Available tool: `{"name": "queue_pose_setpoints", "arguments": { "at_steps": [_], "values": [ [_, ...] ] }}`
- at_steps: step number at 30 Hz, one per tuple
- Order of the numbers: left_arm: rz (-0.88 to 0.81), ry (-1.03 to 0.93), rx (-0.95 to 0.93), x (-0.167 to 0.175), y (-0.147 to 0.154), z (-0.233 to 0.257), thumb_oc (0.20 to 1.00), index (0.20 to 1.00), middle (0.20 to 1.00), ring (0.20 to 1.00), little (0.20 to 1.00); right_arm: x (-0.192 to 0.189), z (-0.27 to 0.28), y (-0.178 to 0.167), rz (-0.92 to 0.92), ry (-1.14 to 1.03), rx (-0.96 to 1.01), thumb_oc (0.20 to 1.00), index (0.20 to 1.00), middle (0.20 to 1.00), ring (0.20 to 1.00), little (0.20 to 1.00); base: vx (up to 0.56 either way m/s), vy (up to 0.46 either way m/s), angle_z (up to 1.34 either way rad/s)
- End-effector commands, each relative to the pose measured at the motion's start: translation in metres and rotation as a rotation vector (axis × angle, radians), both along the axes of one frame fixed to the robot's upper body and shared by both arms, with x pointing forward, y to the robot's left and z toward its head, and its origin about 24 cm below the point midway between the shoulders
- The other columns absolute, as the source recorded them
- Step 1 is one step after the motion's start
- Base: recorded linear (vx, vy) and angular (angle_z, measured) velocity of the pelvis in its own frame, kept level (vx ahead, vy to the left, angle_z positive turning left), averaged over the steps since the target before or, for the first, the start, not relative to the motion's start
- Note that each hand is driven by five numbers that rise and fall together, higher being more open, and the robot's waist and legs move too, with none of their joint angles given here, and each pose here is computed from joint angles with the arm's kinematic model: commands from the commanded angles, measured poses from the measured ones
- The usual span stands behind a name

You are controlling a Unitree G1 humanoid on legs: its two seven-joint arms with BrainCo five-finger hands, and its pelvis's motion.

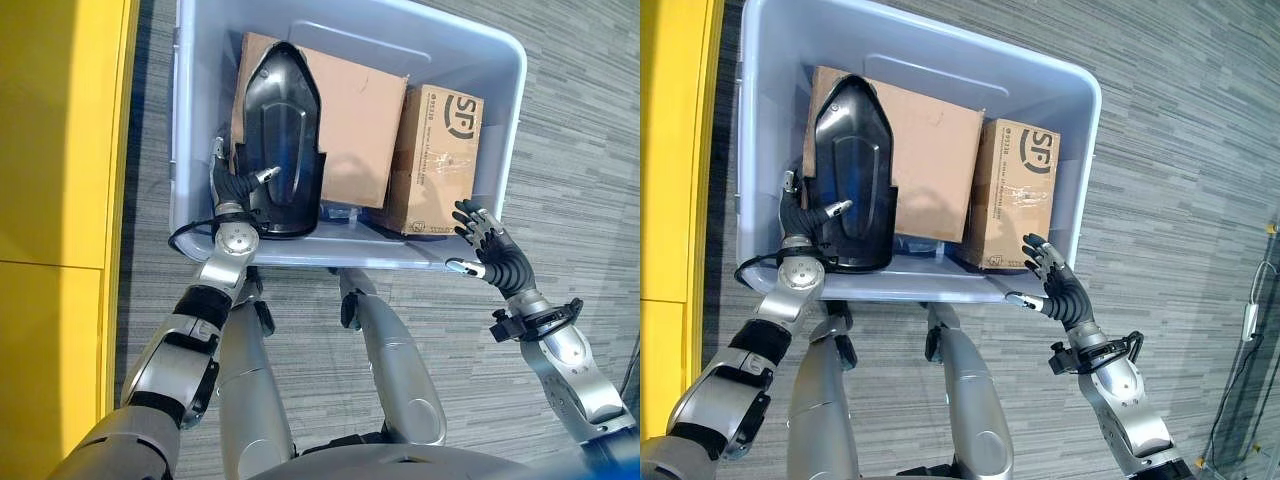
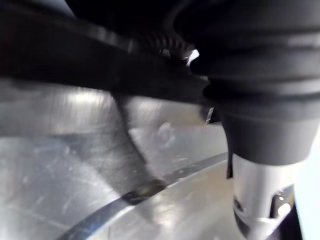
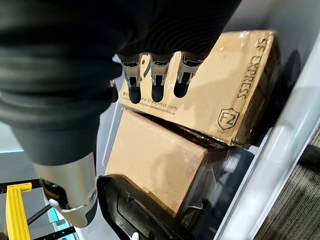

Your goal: Move parts from the plastic box to the shelf.

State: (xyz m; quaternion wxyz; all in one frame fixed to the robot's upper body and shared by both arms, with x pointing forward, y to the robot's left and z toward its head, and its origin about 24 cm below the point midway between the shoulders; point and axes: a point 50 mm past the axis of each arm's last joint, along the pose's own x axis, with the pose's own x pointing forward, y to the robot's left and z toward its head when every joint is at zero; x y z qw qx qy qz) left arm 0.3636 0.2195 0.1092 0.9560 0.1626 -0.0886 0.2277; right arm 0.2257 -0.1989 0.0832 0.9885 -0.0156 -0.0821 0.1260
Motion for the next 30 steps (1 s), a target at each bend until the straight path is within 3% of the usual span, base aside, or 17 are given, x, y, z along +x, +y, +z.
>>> {"name": "queue_pose_setpoints", "arguments": {
  "at_steps": [1, 6, 7, 8, 30],
  "values": [
    [0.151, 0.093, -0.025, -0.017, 0.042, -0.025, 1.0, 1.0, 1.0, 1.0, 1.0, -0.009, 0.016, 0.001, 0.034, -0.064, -0.006, 1.0, 1.0, 1.0, 1.0, 1.0, 0.0, 0.014, -0.05],
    [0.185, 0.142, -0.025, -0.015, 0.051, -0.028, 1.0, 1.0, 1.0, 1.0, 1.0, -0.011, 0.018, 0.0, 0.047, -0.066, -0.019, 1.0, 1.0, 1.0, 1.0, 1.0, 0.0, 0.006, -0.01],
    [0.188, 0.154, -0.016, -0.015, 0.052, -0.029, 0.338, 0.338, 0.338, 0.338, 0.338, -0.011, 0.019, 0.0, 0.054, -0.067, -0.018, 1.0, 1.0, 1.0, 1.0, 1.0, 0.0, 0.0, 0.0],
    [0.188, 0.156, -0.019, -0.015, 0.051, -0.03, 0.2, 0.2, 0.2, 0.2, 0.2, -0.011, 0.019, -0.001, 0.051, -0.065, -0.018, 1.0, 1.0, 1.0, 1.0, 1.0, 0.0, 0.0, 0.0],
    [0.168, 0.188, -0.055, -0.027, 0.048, -0.051, 0.2, 0.2, 0.2, 0.2, 0.2, -0.01, 0.013, 0.007, 0.08, -0.041, 0.012, 1.0, 1.0, 1.0, 1.0, 1.0, 0.0, 0.002, 0.0]
  ]
}}
